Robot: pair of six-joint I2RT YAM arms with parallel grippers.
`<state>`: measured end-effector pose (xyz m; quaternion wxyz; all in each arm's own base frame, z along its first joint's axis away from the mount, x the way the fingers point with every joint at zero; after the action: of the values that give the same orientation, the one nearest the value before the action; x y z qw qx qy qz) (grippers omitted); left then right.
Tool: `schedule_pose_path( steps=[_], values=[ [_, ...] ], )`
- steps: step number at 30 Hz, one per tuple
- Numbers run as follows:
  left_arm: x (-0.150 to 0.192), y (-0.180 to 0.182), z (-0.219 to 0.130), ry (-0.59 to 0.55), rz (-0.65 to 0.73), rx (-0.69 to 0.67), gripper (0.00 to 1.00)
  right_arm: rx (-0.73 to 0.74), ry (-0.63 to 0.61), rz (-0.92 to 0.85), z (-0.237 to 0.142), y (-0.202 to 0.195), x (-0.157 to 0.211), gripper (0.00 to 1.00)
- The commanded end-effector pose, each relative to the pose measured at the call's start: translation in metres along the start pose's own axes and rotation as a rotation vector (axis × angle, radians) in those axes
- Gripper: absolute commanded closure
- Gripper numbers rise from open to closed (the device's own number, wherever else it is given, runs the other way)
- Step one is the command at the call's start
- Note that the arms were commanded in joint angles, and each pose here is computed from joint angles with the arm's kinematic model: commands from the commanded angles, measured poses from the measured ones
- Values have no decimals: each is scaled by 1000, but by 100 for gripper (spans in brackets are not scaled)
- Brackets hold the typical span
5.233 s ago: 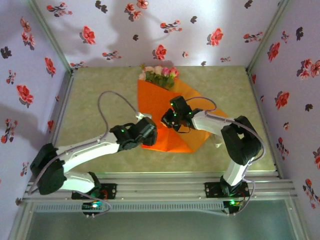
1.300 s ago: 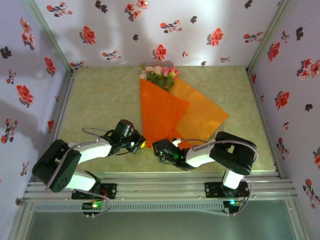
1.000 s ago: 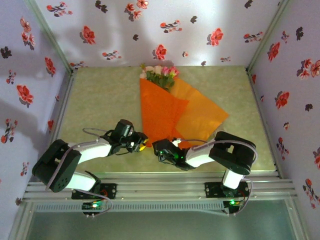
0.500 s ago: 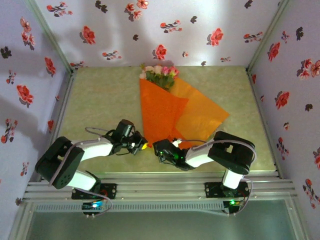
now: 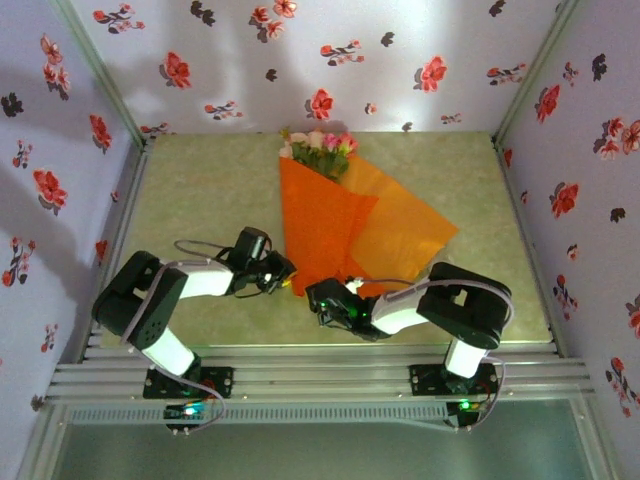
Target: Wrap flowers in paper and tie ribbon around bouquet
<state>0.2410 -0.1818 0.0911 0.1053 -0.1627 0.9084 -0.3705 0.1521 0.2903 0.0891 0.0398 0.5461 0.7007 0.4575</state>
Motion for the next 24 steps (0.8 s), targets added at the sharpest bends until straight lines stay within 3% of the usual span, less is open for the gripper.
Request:
schedule_pose_path(
  steps=[1,4,6,9,12,15,19,20,21,22,24],
  values=[
    [-14,-4,0,-77,60,37,100,12,-19,366,-7,4,-2,100],
    [-19,-9,2,-100,88,69,98,26,-21,362,-10,5,-2,100],
    [-22,-9,4,-107,99,80,73,26,-21,364,-11,5,-2,100],
    [-27,-6,12,-124,108,99,67,26,-23,365,-12,5,-2,100],
    [-33,-2,21,-150,109,133,71,22,-21,368,-13,5,-3,100],
    [-42,-1,30,-173,103,182,100,24,-27,364,-16,5,-4,100],
    [-48,-2,30,-199,112,191,100,33,-44,356,-22,4,-8,100],
    [-49,-3,29,-203,122,185,97,32,-49,356,-24,5,-9,100],
    [-50,-3,29,-204,131,171,79,34,-52,355,-25,5,-10,100],
    [-51,-4,28,-202,141,157,69,34,-52,354,-26,5,-10,100],
    [-53,-5,27,-205,161,126,62,38,-51,352,-28,5,-11,100]
  ],
)
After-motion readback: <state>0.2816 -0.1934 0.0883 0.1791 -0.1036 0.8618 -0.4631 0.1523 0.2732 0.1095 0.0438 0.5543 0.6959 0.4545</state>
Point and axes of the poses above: each hand's point on the last joint's axis, 136 mm out from that joint toward the fingers, its own z axis out along the fingers, its own y axis along the line the jaws close on, x = y × z, the point moved 10 cm from there along -z, back along the fingers, and after that the axes turned 13 degrees about z, right-handed, at the moved point
